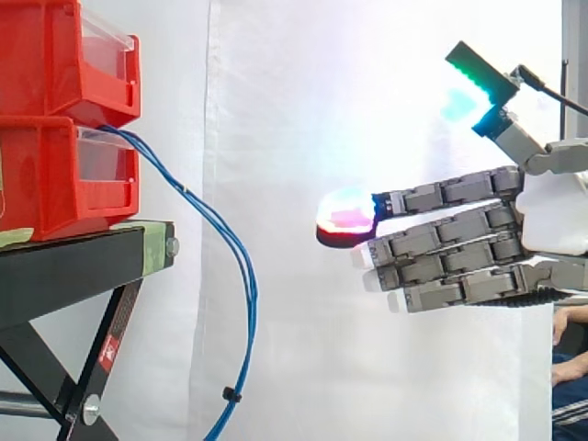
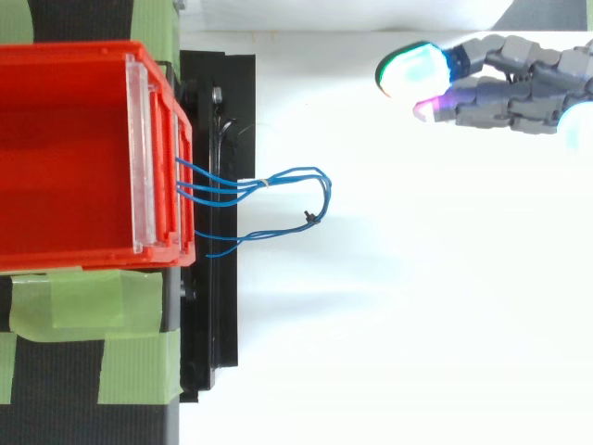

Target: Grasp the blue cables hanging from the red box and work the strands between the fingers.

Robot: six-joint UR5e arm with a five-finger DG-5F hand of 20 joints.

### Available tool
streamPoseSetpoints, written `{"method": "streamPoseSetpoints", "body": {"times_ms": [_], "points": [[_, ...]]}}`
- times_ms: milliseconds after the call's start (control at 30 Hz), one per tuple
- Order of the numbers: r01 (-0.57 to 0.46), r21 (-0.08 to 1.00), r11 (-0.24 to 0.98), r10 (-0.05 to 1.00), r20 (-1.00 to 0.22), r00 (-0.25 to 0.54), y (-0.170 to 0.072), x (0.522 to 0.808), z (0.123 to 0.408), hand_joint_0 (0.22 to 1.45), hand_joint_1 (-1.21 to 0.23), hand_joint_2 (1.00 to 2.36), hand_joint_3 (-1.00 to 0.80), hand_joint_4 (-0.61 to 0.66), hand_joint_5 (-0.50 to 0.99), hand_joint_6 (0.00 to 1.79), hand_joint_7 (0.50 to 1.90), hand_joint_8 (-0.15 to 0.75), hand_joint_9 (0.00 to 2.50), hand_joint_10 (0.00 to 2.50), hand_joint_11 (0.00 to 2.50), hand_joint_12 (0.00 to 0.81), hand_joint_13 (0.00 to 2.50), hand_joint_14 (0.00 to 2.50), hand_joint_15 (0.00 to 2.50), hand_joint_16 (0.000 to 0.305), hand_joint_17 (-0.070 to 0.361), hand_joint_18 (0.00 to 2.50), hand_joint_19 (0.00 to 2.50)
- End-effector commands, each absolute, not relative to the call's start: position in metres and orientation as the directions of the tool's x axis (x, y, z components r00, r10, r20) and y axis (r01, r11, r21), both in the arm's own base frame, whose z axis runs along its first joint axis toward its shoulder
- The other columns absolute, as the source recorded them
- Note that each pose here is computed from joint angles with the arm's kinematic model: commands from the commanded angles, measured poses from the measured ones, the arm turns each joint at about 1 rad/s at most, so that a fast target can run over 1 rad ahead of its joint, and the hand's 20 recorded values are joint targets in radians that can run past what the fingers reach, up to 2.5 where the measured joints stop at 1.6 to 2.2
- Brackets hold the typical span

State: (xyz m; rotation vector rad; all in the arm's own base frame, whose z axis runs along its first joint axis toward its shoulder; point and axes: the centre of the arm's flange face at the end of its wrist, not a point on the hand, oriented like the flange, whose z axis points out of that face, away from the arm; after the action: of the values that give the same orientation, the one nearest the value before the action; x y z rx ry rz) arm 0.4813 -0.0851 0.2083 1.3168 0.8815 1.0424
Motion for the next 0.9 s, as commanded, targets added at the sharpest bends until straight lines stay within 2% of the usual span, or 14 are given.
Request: {"method": "streamPoseSetpoints", "body": {"times_ms": [0,233,333,400,467,633,867], "points": [[-0.106,0.994,-0.013,0.937,0.050,0.345,-0.083,0.483,0.210,0.72,-0.47,1.00,-1.00,0.26,-0.27,0.01,0.72,0.405,0.31,0.00,0.20,0.417,0.09,0.00,0.15,0.081,0.182,0.07,0.10],[-0.114,0.993,0.012,0.917,0.035,0.397,-0.079,0.485,0.211,0.72,-0.48,1.00,-1.00,0.25,-0.28,0.01,0.72,0.394,0.28,0.00,0.15,0.410,0.07,0.00,0.13,0.081,0.182,0.06,0.09],[-0.112,0.993,0.024,0.908,0.025,0.418,-0.075,0.485,0.212,0.72,-0.44,1.00,-1.00,0.22,-0.33,0.01,0.74,0.364,0.17,0.00,0.15,0.396,0.01,0.00,0.17,0.079,0.177,0.00,0.14],[-0.108,0.994,0.025,0.902,0.024,0.431,-0.073,0.488,0.204,0.71,-0.45,1.00,-1.00,0.20,-0.37,0.01,0.72,0.329,0.03,0.00,0.05,0.395,0.00,0.00,0.17,0.079,0.178,0.00,0.14],[-0.101,0.995,0.020,0.902,0.025,0.430,-0.071,0.491,0.196,0.71,-0.45,1.00,-1.00,0.18,-0.39,0.01,0.71,0.311,0.00,0.00,0.02,0.393,0.00,0.00,0.17,0.078,0.175,0.00,0.13],[-0.136,0.990,-0.046,0.902,0.100,0.420,-0.064,0.514,0.173,0.70,-0.46,1.00,-1.00,0.17,-0.43,0.01,0.69,0.289,0.00,0.00,0.00,0.384,0.00,0.00,0.13,0.071,0.161,0.00,0.05],[-0.141,0.990,-0.016,0.902,0.075,0.425,-0.057,0.534,0.183,0.70,-0.46,1.00,-1.00,0.16,-0.44,0.01,0.68,0.299,0.00,0.00,0.00,0.377,0.00,0.00,0.11,0.066,0.147,0.00,0.00]]}}
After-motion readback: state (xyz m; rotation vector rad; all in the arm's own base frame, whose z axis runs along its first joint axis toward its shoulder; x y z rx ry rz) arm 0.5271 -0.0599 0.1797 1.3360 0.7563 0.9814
